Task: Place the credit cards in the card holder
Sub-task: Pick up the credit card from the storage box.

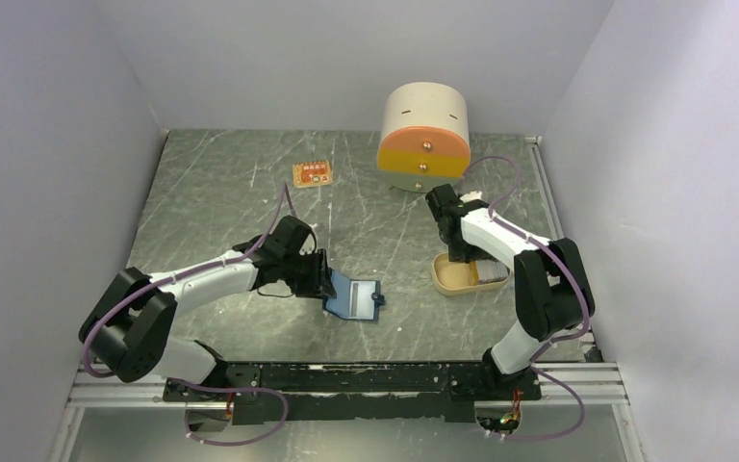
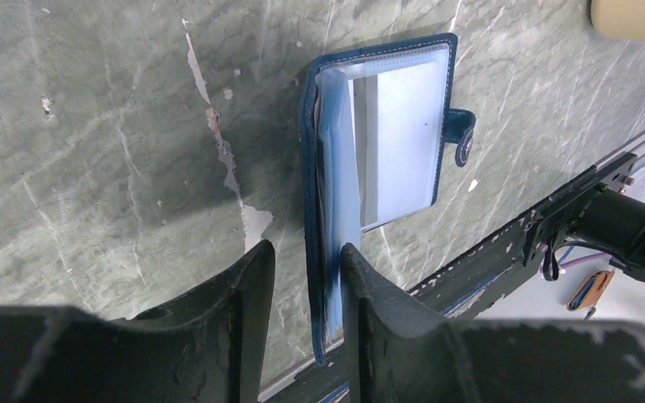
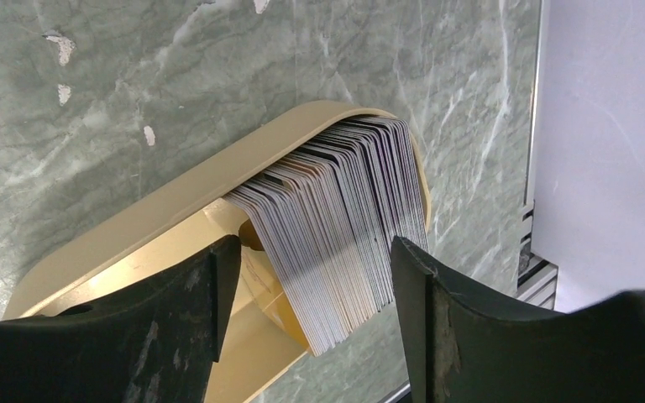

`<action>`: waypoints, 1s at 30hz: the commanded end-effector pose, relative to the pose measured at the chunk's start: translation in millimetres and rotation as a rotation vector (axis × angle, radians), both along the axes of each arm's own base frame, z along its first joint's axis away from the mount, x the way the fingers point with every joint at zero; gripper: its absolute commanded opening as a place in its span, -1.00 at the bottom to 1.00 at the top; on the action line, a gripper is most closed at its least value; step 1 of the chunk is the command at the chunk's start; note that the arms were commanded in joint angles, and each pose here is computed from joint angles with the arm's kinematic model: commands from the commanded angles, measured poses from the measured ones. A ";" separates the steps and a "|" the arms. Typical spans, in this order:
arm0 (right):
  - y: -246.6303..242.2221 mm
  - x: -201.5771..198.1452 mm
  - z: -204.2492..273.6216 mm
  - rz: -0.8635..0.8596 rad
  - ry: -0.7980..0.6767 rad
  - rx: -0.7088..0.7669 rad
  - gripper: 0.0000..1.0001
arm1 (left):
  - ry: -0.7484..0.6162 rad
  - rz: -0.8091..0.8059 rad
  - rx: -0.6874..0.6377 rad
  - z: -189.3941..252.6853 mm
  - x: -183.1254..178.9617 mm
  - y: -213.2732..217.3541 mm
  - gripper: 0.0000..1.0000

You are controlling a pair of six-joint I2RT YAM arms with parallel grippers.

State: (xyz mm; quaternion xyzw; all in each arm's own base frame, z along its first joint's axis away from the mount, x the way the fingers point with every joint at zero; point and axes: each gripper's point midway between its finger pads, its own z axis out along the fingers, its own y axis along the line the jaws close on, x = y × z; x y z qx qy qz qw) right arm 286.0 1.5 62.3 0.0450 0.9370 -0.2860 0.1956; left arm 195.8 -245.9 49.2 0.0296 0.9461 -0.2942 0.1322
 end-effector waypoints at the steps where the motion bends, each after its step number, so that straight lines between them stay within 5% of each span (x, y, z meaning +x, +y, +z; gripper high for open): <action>1: -4.5 7.2 5.4 -0.006 -0.023 -0.009 0.35 | -0.023 -0.004 -0.025 10.5 5.1 -3.6 -0.21; 30: -1.2 11.6 22.5 0.035 -0.065 0.022 -0.06 | -0.017 0.008 -0.016 6.2 7.0 -3.4 -0.25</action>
